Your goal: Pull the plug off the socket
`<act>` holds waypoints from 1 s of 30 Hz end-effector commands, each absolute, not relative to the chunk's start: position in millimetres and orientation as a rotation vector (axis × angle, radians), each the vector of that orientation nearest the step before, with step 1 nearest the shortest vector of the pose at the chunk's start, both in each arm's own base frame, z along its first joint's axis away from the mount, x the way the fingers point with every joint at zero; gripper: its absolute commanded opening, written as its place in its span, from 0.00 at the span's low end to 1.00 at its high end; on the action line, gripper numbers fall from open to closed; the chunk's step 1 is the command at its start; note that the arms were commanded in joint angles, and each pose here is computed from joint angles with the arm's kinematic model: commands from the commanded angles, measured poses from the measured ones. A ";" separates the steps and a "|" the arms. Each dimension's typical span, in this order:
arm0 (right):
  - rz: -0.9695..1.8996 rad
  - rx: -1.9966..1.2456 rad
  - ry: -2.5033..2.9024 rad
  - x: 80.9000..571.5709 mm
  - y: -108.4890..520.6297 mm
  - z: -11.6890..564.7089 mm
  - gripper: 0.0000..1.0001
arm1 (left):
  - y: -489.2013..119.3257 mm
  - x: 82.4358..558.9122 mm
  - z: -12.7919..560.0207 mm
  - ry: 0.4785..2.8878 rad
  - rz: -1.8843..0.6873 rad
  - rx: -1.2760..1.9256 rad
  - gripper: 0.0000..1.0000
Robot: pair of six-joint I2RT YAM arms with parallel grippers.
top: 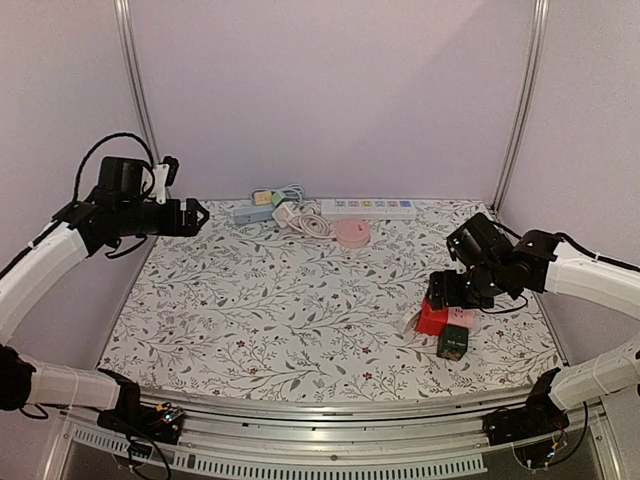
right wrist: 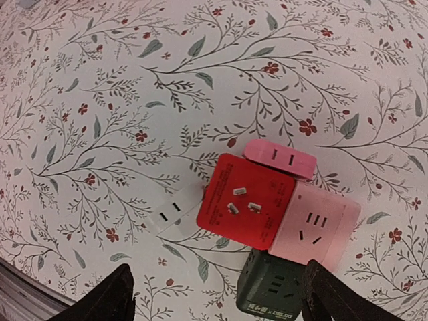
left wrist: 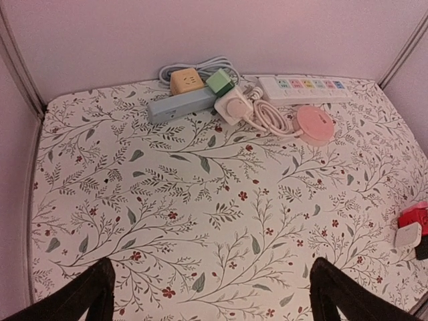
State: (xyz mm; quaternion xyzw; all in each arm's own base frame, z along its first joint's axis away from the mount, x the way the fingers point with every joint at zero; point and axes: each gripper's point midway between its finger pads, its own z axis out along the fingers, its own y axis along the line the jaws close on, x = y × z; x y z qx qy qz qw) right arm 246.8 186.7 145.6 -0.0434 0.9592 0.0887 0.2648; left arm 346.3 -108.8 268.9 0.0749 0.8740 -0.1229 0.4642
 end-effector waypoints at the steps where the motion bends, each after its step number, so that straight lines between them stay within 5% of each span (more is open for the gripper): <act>1: 0.066 0.046 2.663 234.9 134.1 122.9 0.86 | -113.6 343.4 251.9 2.203 -0.295 0.213 1.00; 4: 0.024 0.071 2.671 230.3 122.8 114.6 0.98 | -113.9 344.0 249.1 2.211 -0.291 0.213 1.00; 10: -0.033 0.128 2.742 221.2 116.7 89.8 0.99 | -114.6 345.5 244.9 2.224 -0.291 0.208 0.99; 24: -0.001 0.166 2.764 219.4 139.6 61.4 0.93 | -112.1 346.1 244.6 2.226 -0.275 0.200 1.00; 30: -0.098 0.223 2.738 218.3 135.3 55.4 0.82 | -111.2 345.9 244.3 2.229 -0.271 0.196 1.00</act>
